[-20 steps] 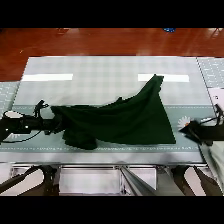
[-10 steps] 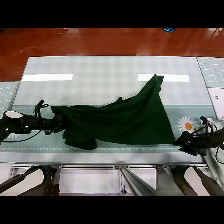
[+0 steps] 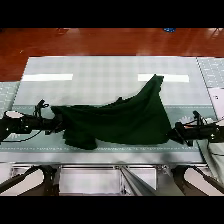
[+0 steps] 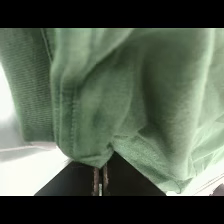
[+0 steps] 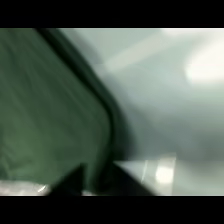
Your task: Fold the shirts.
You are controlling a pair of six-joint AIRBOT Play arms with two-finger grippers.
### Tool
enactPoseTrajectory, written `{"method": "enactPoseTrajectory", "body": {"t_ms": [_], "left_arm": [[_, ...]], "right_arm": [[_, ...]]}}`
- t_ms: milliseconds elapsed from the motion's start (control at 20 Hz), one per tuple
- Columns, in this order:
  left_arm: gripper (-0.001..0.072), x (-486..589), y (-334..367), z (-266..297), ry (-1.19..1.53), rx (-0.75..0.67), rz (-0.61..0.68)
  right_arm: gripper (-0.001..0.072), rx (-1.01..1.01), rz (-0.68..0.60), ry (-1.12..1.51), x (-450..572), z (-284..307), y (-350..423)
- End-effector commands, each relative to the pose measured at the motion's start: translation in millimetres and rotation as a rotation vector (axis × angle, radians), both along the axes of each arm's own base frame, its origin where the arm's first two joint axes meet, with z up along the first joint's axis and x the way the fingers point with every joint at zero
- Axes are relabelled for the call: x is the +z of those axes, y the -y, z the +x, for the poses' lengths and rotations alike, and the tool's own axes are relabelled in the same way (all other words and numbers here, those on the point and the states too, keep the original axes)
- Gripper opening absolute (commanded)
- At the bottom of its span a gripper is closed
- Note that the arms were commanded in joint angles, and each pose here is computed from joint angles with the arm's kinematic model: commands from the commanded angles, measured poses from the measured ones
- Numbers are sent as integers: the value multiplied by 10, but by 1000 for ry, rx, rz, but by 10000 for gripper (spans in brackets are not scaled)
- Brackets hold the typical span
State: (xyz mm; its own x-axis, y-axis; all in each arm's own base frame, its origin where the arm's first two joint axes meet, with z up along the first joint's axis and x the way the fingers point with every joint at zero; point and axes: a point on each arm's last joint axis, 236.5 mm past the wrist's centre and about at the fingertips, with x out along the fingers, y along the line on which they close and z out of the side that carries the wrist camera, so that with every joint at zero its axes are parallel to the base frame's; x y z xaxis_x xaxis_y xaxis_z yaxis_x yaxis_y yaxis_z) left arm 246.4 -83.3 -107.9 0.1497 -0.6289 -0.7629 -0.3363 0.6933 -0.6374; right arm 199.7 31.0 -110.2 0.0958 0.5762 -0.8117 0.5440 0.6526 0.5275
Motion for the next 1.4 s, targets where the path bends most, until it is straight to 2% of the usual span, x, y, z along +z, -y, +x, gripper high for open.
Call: {"method": "enactPoseTrajectory", "body": {"t_ms": [0, 150, 350, 450, 550, 750, 1000, 1100, 1250, 1350], "left_arm": [[18, 3, 2, 25, 23, -22, 10], [18, 368, -23, 335, 132, -76, -16], [18, 1718, -37, 1145, 465, -104, -55], [17, 2671, -188, 1535, 705, -58, 33], [17, 3619, -333, 1711, 909, 8, 99], [17, 5110, -304, 1414, 1205, 8, 179], [17, 5703, -156, 558, 1318, -86, 319], [17, 5704, -197, 251, 1303, -53, 441], [17, 5787, -335, -197, 1319, 25, 666], [17, 5845, -408, -515, 1343, 49, 754]], "right_arm": [[27, 84, 37, 148, 156, 408, -233], [25, 225, 4, 312, 701, 928, -359], [25, 247, -179, 698, 2202, 1973, -186], [25, 181, -293, 909, 3175, 2303, -17], [25, 131, -412, 1068, 4030, 2353, 132], [25, 149, -532, 1248, 5097, 1903, 83], [25, 111, -781, 1273, 5504, 967, 265], [25, 96, -839, 1299, 5630, 603, 258], [25, 98, -859, 1336, 5721, 235, 160], [25, 111, -862, 1329, 5693, 78, 117]]}}
